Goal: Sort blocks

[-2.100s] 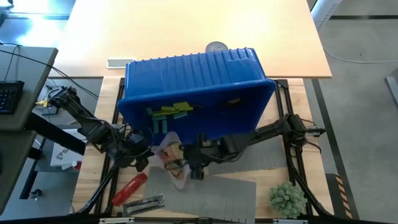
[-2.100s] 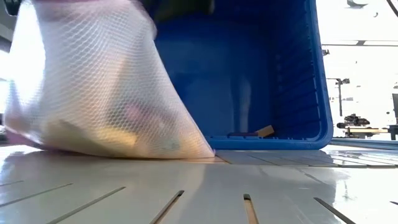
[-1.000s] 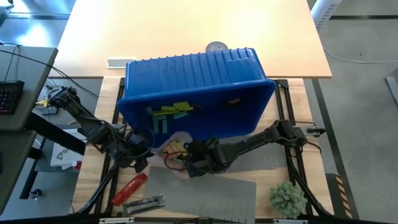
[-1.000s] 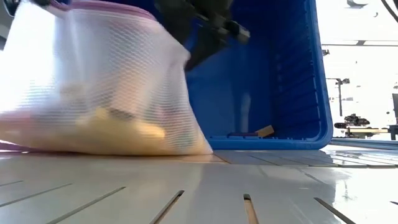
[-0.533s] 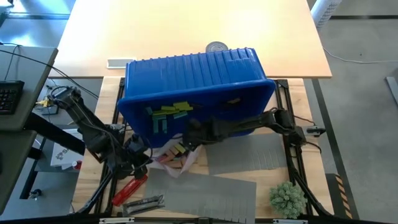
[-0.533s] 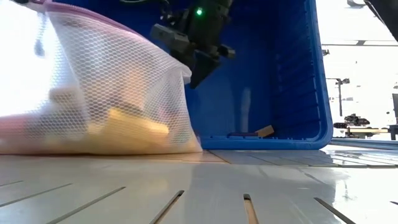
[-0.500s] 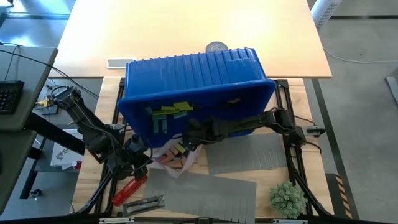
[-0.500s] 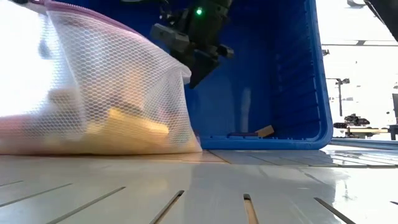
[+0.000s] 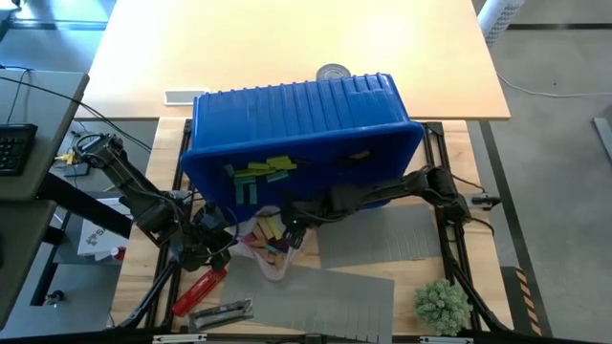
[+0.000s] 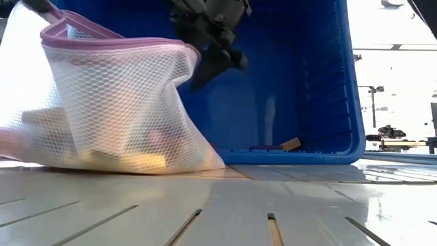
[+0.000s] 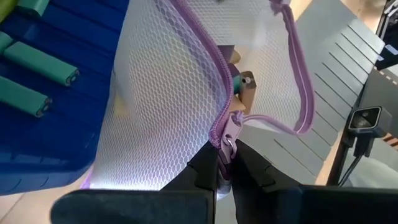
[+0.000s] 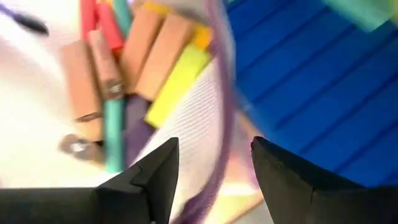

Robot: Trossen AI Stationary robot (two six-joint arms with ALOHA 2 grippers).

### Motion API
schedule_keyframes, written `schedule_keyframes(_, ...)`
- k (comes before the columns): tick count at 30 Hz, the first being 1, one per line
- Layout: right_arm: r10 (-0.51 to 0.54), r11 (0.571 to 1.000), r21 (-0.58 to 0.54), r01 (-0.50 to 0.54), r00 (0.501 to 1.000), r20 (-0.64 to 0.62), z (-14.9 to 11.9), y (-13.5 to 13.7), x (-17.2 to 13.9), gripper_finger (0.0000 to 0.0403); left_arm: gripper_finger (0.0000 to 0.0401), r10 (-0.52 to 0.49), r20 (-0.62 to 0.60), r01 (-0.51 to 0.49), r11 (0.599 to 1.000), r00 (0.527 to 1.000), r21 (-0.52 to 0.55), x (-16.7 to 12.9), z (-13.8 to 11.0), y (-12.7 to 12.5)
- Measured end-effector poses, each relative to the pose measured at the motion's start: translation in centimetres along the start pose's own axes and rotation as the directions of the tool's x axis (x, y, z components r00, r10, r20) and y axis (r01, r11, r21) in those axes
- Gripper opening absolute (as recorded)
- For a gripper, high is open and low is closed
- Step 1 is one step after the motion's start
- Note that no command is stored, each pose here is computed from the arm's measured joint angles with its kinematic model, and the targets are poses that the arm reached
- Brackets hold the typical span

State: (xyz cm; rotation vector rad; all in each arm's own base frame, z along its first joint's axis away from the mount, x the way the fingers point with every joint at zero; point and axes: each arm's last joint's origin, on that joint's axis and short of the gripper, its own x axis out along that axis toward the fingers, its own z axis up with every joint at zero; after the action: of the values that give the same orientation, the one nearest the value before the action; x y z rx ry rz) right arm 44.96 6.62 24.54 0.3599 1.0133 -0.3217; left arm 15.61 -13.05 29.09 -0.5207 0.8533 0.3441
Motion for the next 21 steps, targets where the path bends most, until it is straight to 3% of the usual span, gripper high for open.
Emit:
schedule_keyframes(7, 0.12, 0.989, 0.092, -0.115, 0.992, -0.047, -1.5, 1.6, 0.9, 0.017, 0.0001, -0.002, 0.001, 0.002, 1.0, 1.0, 0.001, 0.0, 0.0, 0.0)
schedule_keyframes(9, 0.128, 0.988, 0.094, -0.122, 0.99, -0.061, -1.9, 1.8, 1.0, 0.0136, 0.0001, -0.003, 0.0, 0.003, 1.0, 1.0, 0.001, 0.0, 0.0, 0.0)
schedule_keyframes(12, 0.137, 0.988, 0.079, -0.133, 0.989, -0.056, -2.0, 2.2, 0.9, 0.0039, 0.0001, -0.006, -0.003, 0.006, 1.0, 1.0, -0.001, 0.0, -0.1, -0.1)
schedule_keyframes(14, 0.15, 0.987, 0.068, -0.146, 0.987, -0.062, -2.1, 2.4, 0.7, 0.0016, 0.0001, -0.017, -0.007, 0.017, 1.0, 1.0, 0.003, -0.2, -0.3, -0.2)
schedule_keyframes(17, 0.231, 0.972, 0.061, -0.226, 0.969, -0.083, -1.6, 3.3, -0.6, 0.0005, 0.0001, -0.078, -0.032, 0.079, 0.997, 0.996, 0.004, -0.4, -0.7, -0.8)
schedule_keyframes(21, 0.32, 0.946, -0.038, -0.322, 0.947, -0.035, 0.1, 5.1, -4.5, 0.0002, 0.0001, -0.243, -0.037, 0.245, 0.969, 0.969, 0.042, -1.7, -1.1, -2.5)
